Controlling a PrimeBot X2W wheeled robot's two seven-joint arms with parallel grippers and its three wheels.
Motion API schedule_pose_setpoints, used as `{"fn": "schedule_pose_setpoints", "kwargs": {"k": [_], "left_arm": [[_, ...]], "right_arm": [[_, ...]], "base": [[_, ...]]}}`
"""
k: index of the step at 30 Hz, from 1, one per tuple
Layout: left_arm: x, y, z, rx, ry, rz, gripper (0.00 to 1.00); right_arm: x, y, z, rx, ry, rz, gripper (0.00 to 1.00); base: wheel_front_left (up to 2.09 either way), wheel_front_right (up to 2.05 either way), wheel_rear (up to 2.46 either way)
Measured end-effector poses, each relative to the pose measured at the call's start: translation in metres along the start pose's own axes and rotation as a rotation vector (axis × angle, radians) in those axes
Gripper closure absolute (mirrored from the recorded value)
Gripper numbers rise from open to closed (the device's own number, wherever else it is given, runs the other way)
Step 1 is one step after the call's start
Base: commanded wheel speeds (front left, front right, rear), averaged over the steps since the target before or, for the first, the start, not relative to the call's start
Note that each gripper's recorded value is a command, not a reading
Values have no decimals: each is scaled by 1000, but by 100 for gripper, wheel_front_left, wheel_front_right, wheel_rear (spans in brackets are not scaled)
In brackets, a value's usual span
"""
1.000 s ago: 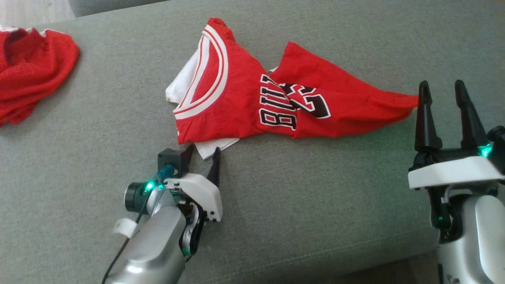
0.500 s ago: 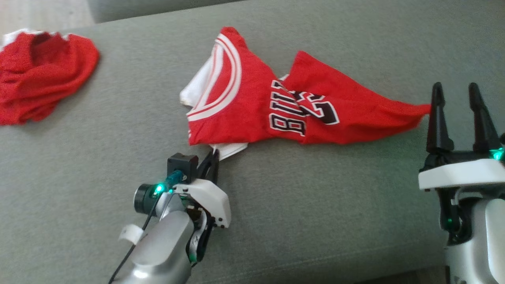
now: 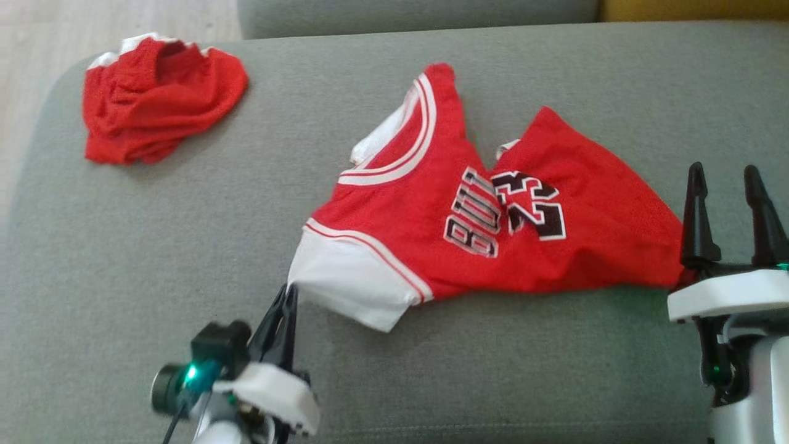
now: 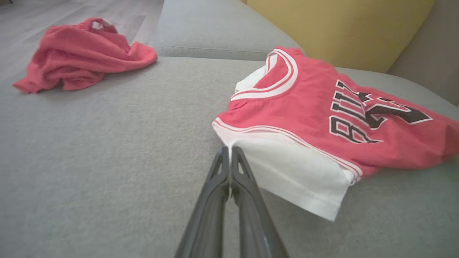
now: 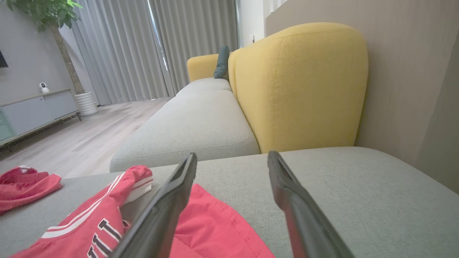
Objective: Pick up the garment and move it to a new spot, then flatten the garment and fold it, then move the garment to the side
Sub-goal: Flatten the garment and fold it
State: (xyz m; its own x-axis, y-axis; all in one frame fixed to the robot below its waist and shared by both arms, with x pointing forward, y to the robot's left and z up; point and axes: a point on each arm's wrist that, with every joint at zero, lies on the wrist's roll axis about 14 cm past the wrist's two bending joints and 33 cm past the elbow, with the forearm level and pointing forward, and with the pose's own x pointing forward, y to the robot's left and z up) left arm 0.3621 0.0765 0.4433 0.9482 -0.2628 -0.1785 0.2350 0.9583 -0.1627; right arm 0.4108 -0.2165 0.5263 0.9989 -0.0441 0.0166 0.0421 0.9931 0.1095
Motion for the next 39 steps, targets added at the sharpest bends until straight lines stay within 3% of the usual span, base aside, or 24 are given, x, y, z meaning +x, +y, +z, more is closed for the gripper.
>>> {"fn": "schedule_pose_setpoints", "kwargs": {"k": [7, 18, 20, 21, 32, 39], "left_arm": [[-36, 22, -4, -45, 38, 108, 100], [-57, 33, -50, -119, 196, 184, 100], [-57, 32, -53, -126, 199, 185, 44], [-56, 31, -53, -131, 190, 182, 0], [-27, 35, 8, -132, -44, 187, 0], [-23, 37, 24, -136, -104, 199, 0]], "right_arm": [[3, 6, -14, -6, 50, 17, 0], [1, 1, -39, -54, 161, 1, 0], [5, 2, -40, -72, 177, 6, 0], [10, 5, -40, -84, 184, 12, 0], [69, 28, -54, -251, 351, 131, 0], [90, 33, -104, -276, 597, 172, 0]], "base": [[0, 0, 0], [0, 0, 0], [0, 0, 0], [0, 0, 0], [0, 0, 0], [0, 0, 0]]}}
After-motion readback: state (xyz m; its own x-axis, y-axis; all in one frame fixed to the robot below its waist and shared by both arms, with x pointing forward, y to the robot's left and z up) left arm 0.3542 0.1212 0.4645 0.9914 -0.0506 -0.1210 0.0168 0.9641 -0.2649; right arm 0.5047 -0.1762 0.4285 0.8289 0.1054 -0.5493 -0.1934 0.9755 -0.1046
